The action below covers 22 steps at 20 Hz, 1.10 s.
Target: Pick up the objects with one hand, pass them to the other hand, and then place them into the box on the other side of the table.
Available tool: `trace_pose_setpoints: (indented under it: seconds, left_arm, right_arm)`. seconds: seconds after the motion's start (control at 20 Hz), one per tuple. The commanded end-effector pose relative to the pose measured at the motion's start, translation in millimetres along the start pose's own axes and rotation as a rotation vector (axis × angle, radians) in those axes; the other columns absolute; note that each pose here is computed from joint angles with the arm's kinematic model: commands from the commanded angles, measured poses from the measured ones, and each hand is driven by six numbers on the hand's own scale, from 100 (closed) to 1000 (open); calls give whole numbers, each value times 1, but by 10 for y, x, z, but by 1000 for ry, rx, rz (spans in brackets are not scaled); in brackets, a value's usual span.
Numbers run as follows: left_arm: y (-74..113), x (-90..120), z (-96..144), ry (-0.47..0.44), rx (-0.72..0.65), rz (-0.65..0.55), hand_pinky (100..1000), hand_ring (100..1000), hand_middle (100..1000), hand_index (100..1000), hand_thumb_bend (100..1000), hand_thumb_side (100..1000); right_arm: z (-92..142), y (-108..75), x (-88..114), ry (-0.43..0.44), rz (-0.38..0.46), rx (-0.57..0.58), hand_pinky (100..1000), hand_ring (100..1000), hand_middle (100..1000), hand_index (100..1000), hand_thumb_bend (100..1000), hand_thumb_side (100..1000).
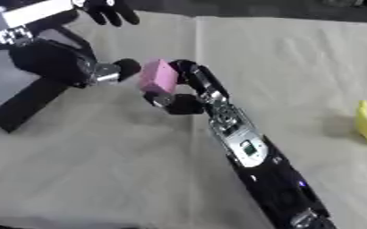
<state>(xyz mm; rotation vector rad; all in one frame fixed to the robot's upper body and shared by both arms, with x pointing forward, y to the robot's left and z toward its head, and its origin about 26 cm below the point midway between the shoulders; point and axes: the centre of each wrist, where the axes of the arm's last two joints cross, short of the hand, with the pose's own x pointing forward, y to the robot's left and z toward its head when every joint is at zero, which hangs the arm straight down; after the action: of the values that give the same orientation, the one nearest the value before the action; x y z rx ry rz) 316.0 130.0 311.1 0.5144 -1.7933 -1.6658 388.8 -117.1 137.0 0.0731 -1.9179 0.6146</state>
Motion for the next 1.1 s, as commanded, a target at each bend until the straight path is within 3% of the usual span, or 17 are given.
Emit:
trace_pose_setpoints:
  seconds: [0.05, 0.55, 1.1]
  left_arm:
    - [52, -10, -34, 6, -32, -44, 825, 800, 792, 845, 452, 502]
    - [16, -171, -196, 67, -118, -175, 880, 835, 814, 879, 651, 387]
    - [-106, -278, -413, 125, -107, -314, 892, 843, 820, 884, 661, 311]
  right_arm:
    - [-56, 1, 87, -38, 2, -7, 827, 690, 580, 668, 478, 100]
    - [-63, 28, 138, -81, 2, 0, 827, 688, 577, 666, 475, 100]
    - [-50, 53, 125, -109, -12, 19, 827, 686, 575, 664, 473, 100]
